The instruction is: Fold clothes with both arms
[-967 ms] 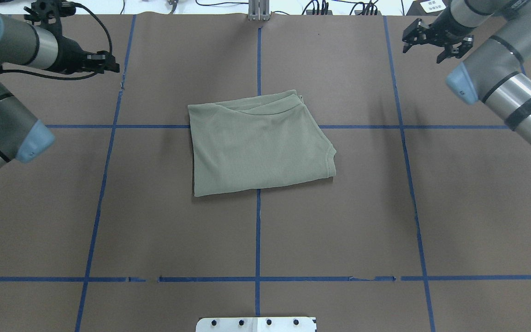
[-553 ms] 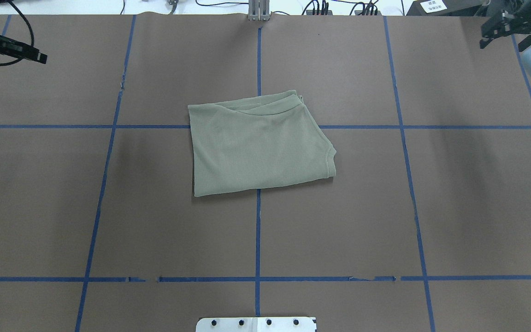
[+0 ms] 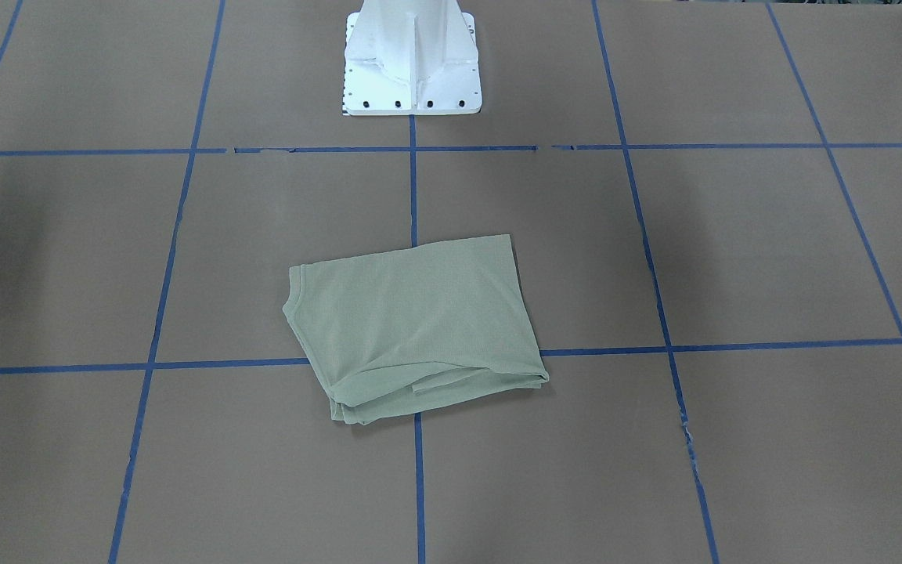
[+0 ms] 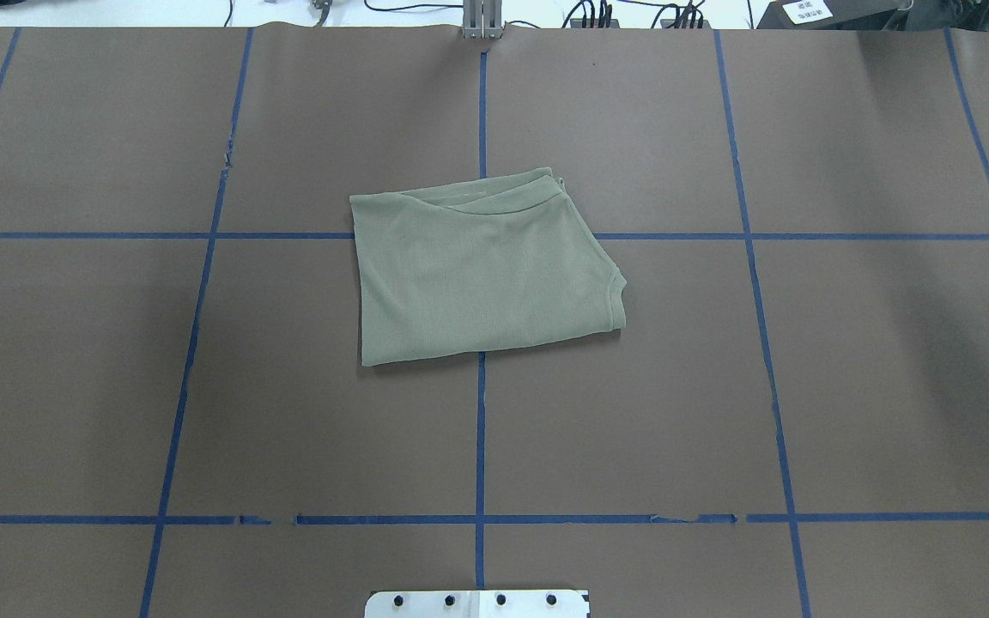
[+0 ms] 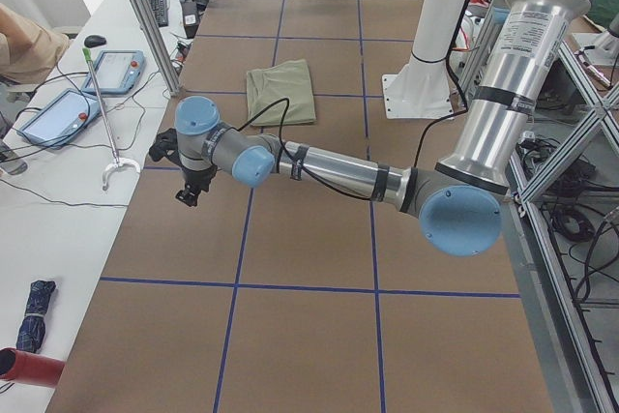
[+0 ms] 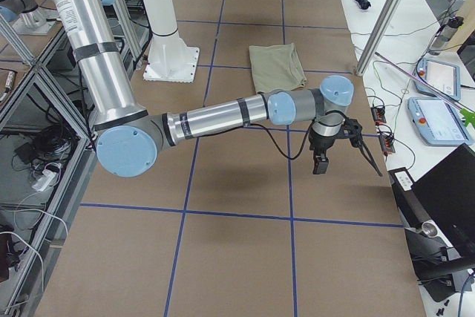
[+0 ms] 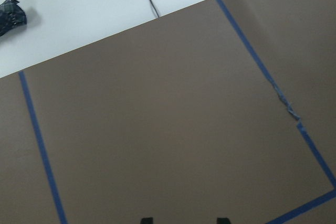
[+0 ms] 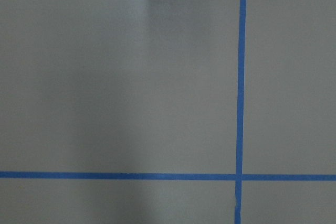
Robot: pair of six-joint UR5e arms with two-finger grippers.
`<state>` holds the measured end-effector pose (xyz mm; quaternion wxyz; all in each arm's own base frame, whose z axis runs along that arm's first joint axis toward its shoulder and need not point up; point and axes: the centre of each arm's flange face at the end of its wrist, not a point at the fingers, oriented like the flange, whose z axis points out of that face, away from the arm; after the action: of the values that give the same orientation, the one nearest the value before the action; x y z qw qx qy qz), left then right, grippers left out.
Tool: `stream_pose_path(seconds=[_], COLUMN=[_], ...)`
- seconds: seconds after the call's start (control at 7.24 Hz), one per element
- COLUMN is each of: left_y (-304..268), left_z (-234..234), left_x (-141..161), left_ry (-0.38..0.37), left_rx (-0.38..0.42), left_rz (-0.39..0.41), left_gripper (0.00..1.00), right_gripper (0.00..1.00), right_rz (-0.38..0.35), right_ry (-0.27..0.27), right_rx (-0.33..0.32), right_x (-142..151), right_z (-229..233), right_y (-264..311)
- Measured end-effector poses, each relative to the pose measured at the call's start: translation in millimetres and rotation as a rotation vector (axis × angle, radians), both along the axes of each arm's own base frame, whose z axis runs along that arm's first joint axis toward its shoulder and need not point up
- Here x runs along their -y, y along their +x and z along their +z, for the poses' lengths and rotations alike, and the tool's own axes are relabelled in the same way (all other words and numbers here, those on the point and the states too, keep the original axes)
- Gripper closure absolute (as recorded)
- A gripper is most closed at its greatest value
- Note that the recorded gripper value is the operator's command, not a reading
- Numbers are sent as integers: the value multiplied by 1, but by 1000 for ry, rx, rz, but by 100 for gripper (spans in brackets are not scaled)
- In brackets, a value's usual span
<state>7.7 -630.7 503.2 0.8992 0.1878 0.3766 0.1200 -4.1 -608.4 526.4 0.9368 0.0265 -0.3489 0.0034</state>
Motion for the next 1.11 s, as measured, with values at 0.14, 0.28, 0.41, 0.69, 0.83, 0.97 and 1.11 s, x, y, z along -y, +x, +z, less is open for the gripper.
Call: stream_pose_path(seconds=[0.14, 0.28, 0.41, 0.69, 0.83, 0.97, 1.11], left_y=[-22, -33, -38, -40, -41, -42, -42], left_z=[6, 7, -1, -16, -20, -21, -15], left_x=[-18, -41, -57, -80, -88, -90, -92], left_ry=[-39, -50, -36, 0, 13, 17, 3], left_rx=[-6, -16, -23, -27, -27, -25, -23], left_rz=[8, 17, 21, 24, 23, 20, 16], left_gripper=[35, 30, 9, 0, 0, 0, 0], right_gripper=[0, 0, 0, 0, 0, 0, 0], right_rz=[-2, -1, -1, 0, 1, 4, 12], right_ry=[-9, -16, -20, -30, -32, -33, -35], right_rx=[19, 30, 37, 47, 48, 48, 43], right_x=[-16, -25, -29, -37, -43, -50, -59], right_z=[7, 11, 13, 19, 20, 22, 25], right_y=[5, 8, 9, 9, 11, 14, 19])
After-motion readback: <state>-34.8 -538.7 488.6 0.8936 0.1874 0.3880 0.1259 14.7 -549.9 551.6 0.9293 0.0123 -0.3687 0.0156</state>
